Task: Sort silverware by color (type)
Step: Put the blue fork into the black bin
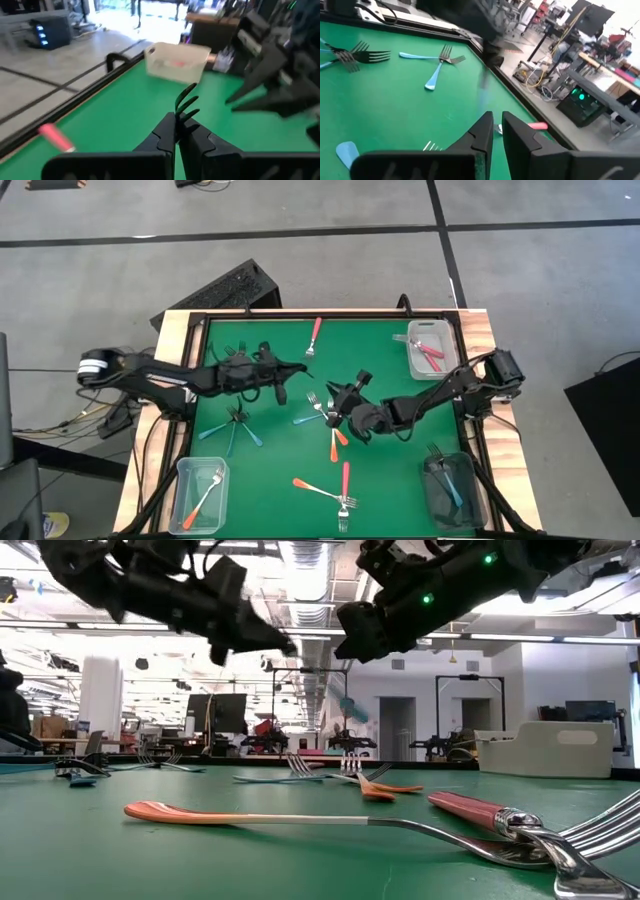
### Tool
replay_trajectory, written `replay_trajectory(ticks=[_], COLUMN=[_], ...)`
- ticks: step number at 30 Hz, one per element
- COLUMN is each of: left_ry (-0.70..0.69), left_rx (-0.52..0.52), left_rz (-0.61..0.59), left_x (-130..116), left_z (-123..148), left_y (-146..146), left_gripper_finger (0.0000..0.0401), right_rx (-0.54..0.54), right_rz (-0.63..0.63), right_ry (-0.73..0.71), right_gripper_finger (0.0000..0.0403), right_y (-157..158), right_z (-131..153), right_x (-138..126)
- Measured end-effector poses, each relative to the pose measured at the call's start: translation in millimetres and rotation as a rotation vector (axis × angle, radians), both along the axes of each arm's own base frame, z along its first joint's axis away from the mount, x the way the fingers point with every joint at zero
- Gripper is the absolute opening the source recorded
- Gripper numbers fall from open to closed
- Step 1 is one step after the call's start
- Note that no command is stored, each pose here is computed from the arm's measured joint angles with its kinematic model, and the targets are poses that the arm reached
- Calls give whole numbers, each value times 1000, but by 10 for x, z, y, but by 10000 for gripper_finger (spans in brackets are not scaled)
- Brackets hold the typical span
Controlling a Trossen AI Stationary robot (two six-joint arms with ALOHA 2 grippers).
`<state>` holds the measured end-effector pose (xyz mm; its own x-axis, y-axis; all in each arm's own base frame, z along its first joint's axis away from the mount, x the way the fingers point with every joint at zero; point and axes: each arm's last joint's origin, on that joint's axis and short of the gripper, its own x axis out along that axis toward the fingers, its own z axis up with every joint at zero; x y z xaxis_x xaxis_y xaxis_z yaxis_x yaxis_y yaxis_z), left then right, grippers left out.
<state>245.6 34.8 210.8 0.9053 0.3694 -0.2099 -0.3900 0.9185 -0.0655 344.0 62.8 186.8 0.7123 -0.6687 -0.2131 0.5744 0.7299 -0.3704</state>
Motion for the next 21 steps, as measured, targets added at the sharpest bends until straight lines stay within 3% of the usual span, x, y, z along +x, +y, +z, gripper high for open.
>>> replay_trajectory(ticks=[4,7,12,15,18,21], left_ry=[95,81,-3,51,156,250], left_rx=[26,-33,-95,-186,-278,-292], left_rz=[5,-61,-337,-458,-475,-417], left_x=[-260,-472,-858,-1084,-1262,-1352], left_z=[138,271,518,645,793,933], left_y=[-77,-191,-451,-537,-571,-576], left_gripper_finger=[0,0,0,0,0,0], right_rx=[37,39,40,38,38,47], right_rz=[-16,-17,-31,-47,-72,-83], right_ry=[-12,-10,-13,-7,-6,-7], right_gripper_finger=[67,67,67,67,67,67], right_y=[-13,-13,-64,-121,-208,-308], right_z=[-1,-2,17,10,9,9], right_x=[-18,-21,-20,-12,0,16])
